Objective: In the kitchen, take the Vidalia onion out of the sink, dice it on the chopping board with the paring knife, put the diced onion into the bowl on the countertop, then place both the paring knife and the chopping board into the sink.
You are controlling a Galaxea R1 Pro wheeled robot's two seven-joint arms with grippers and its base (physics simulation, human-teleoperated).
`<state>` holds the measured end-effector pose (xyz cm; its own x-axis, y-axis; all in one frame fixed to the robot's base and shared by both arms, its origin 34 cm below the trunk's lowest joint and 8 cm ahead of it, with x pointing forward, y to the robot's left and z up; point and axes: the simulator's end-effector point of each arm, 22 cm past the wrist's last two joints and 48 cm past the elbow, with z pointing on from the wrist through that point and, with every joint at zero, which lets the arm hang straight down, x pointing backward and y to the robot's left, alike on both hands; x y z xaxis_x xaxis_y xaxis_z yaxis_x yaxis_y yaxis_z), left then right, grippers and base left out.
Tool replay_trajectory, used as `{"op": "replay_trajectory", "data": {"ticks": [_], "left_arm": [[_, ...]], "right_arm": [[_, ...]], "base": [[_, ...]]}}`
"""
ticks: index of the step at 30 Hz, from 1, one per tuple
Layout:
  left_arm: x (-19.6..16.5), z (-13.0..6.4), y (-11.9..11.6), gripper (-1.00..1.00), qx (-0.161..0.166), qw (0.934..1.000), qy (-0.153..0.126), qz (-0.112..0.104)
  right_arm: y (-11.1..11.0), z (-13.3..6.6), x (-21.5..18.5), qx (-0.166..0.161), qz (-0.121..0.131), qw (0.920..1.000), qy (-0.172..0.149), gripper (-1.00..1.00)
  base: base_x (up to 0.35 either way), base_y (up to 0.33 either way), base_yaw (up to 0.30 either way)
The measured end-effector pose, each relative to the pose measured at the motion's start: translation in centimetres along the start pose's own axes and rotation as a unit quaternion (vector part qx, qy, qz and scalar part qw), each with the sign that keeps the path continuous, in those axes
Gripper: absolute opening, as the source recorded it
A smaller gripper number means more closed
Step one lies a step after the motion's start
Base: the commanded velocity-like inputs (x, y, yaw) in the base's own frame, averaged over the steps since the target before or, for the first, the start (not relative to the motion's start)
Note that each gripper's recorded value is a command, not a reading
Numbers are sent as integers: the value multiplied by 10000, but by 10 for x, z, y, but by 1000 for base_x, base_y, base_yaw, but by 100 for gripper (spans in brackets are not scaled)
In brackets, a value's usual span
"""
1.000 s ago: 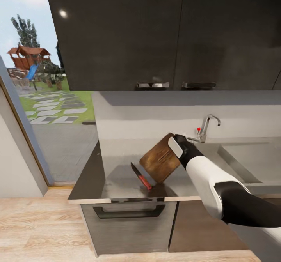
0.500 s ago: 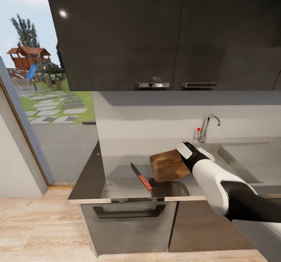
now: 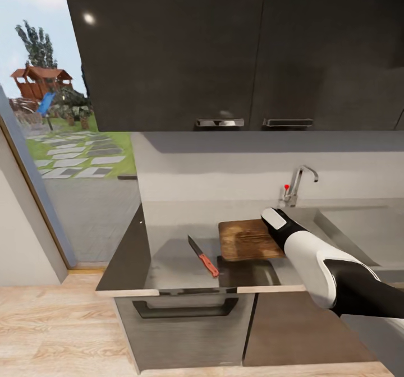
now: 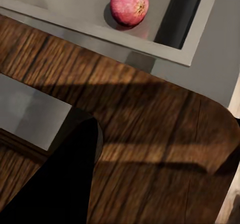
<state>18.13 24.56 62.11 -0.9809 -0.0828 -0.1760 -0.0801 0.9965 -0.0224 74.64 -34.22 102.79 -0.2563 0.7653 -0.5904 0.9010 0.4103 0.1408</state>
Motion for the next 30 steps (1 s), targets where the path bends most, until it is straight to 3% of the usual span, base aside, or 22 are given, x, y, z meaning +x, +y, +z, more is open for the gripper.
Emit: {"op": "replay_trajectory", "data": {"ticks": [30], "left_arm": [[0,0,0,100,0,10000,0,0]], "right_arm": [[10,2,4,-263,-22,9996,34,-100]], "base": [[41,22,0]]}}
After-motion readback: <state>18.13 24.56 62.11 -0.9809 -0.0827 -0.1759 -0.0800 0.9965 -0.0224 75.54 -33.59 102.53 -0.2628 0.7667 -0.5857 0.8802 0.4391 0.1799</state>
